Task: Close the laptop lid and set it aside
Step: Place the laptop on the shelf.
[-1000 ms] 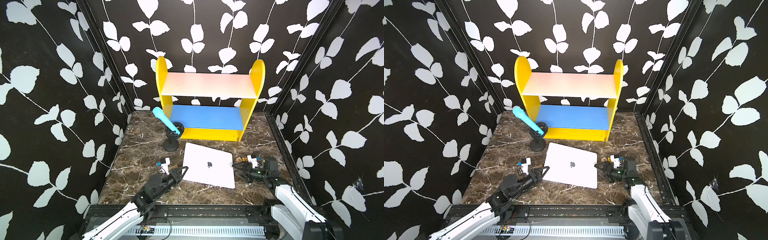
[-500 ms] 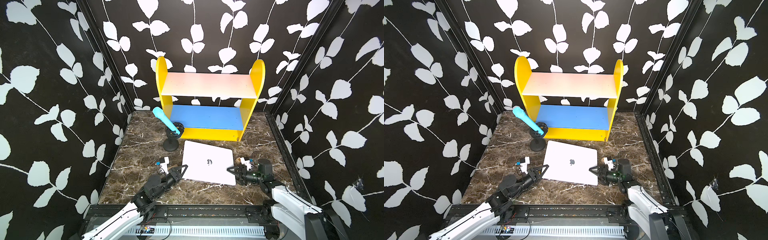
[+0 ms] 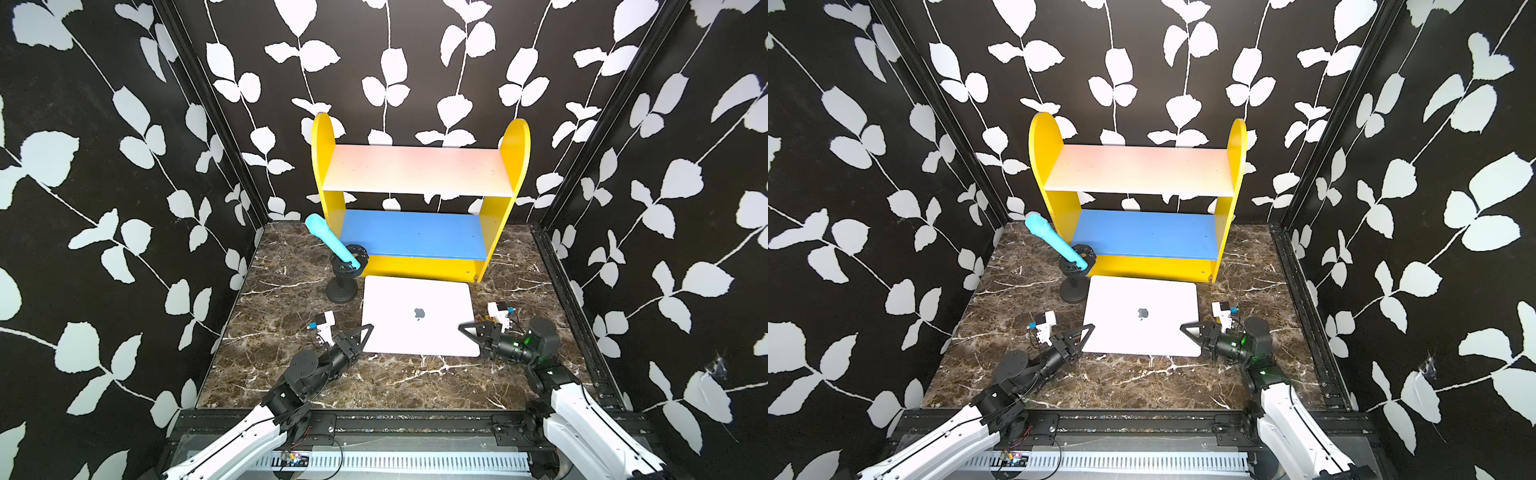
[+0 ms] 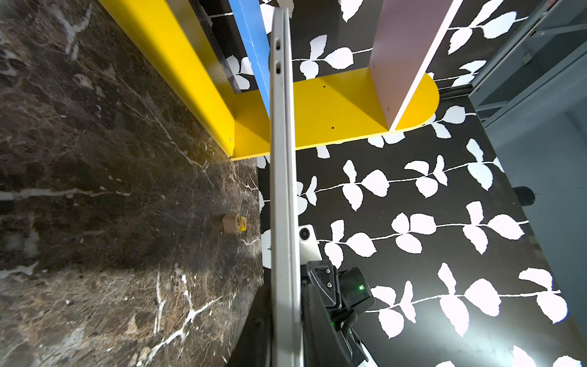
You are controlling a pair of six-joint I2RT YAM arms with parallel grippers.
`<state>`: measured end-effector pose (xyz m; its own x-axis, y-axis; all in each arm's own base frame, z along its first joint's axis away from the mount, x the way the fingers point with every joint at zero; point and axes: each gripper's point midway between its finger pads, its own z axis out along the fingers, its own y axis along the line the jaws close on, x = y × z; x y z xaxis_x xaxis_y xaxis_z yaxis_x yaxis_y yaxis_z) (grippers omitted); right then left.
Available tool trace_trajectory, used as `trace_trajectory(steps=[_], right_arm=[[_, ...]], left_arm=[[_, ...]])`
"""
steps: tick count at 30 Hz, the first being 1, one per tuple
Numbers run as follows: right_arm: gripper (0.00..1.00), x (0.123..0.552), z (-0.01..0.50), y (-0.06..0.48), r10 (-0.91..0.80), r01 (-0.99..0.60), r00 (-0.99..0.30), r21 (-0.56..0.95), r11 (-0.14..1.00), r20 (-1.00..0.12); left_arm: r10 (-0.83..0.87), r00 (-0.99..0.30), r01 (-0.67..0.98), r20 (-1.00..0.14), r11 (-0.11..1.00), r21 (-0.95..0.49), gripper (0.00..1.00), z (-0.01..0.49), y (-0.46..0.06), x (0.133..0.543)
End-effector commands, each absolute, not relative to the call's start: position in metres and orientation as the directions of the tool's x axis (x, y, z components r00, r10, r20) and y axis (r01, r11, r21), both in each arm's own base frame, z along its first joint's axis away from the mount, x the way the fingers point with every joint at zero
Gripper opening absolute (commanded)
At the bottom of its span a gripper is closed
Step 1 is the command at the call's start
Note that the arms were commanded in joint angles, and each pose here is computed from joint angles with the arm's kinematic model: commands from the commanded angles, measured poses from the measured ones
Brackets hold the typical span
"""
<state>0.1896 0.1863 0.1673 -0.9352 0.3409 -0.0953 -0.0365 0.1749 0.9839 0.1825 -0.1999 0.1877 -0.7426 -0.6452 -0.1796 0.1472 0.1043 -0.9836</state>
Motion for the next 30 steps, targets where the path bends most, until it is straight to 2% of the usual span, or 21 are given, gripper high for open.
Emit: trace_trajectory(steps=[1,11,20,24,30], right_arm=[[0.47,0.190,0.211,0.191,0.327,-0.158,-0.926,0.980,0.121,-0.190],[0.30,0.193,0.239,0.190,0.343,-0.197,-0.912,0.974,0.115,-0.225],[0.19,0.192,0.260,0.190,0.339,-0.218,-0.908,0.968,0.122,-0.247],[0.10,0.193,0.273,0.190,0.344,-0.232,-0.902,0.965,0.123,-0.260],[0.06,0.194,0.287,0.190,0.340,-0.248,-0.897,0.959,0.135,-0.280]], left_arm=[[-0.654,-0.721,0.290,-0.228,0.014,-0.957,0.00,0.235,-0.199,0.177],[-0.633,-0.721,0.296,-0.282,0.087,-0.951,0.00,0.242,-0.203,0.179],[-0.629,-0.711,0.296,-0.314,0.137,-0.945,0.00,0.250,-0.205,0.184],[-0.629,-0.702,0.303,-0.333,0.160,-0.940,0.00,0.258,-0.206,0.187],[-0.605,-0.706,0.295,-0.367,0.220,-0.930,0.00,0.268,-0.211,0.191]])
